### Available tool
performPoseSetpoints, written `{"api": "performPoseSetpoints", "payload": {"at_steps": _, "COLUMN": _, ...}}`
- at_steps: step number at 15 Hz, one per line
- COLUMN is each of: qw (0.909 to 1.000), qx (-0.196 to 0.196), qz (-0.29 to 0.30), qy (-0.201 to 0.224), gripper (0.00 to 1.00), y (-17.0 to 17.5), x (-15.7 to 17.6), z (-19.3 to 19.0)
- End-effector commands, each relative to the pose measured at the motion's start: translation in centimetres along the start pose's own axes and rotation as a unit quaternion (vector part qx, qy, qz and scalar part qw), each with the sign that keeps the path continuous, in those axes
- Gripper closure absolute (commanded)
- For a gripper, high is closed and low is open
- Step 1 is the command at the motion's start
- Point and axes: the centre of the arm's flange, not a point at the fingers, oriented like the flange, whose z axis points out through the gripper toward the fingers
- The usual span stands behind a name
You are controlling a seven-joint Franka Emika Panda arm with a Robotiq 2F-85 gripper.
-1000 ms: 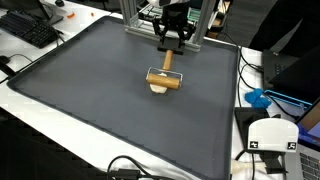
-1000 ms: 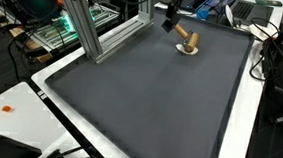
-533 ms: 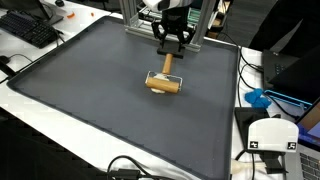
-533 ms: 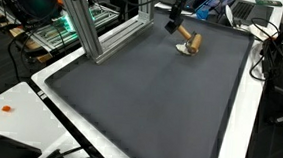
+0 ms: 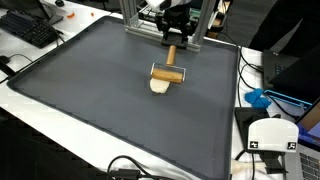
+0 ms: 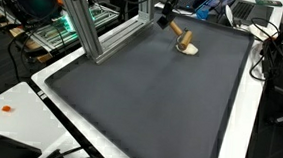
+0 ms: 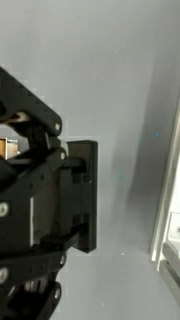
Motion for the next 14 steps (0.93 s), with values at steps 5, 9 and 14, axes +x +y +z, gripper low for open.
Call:
{"api": "performPoseSetpoints", "payload": {"at_steps": 5, "qw": 0.9990, "qx": 0.007, "qz": -0.013, "qy": -0.043, "gripper": 0.65, "y": -0.2, "x": -1.1, "z": -0.2}}
{"api": "performPoseSetpoints", "payload": {"at_steps": 9, "qw": 0.9990, "qx": 0.008, "qz": -0.018, "qy": -0.041, "gripper": 0.65, "y": -0.1, "x": -1.0, "z": -1.0}}
{"api": "performPoseSetpoints", "payload": {"at_steps": 14, "qw": 0.9995, "qx": 0.005, "qz": -0.021, "qy": 0.024, "gripper": 0.65, "y": 0.0, "x": 0.3, "z": -3.9}}
